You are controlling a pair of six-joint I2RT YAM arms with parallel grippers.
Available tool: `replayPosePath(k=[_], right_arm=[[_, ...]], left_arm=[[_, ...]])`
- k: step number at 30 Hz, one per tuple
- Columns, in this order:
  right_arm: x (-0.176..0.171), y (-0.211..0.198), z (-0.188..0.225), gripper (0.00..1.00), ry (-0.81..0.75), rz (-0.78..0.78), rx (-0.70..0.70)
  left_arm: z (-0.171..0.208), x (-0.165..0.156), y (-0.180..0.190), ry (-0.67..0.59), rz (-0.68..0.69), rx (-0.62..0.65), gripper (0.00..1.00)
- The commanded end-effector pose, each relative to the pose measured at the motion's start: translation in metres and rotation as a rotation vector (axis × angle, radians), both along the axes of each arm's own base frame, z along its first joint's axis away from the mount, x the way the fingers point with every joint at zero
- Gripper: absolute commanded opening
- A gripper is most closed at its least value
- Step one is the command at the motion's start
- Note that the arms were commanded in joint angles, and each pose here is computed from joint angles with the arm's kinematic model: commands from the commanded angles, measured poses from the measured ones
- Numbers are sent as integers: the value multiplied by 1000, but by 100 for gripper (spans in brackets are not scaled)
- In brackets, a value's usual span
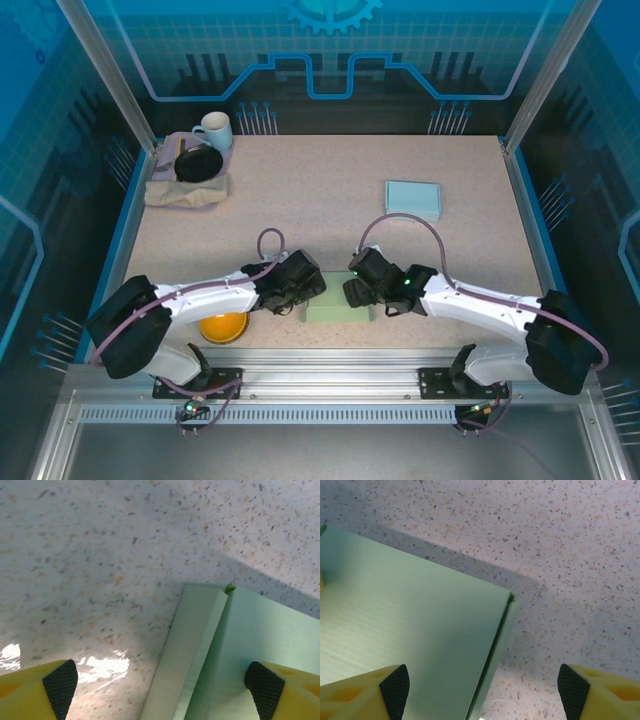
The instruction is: Fold the paper box
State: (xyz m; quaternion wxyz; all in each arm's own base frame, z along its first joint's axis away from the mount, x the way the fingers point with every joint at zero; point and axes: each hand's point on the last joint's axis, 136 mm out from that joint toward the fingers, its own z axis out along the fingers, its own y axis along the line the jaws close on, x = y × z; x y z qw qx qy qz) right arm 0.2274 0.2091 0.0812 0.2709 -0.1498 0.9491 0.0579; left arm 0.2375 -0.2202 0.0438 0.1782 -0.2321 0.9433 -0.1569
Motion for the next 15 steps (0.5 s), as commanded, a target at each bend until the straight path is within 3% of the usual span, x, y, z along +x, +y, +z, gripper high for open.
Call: replayPosePath(k=[1,9,15], right_arm=[[9,4,-9,81,10,-5,45],[28,4,-27,81,40,-41,51],[51,-1,-32,80,24,-55,72]], left_arm=[[0,15,-9,10,-20,-40,91],[3,52,-28,29,-73,-68,89],[25,67,-26,-18,-116,-7,90]])
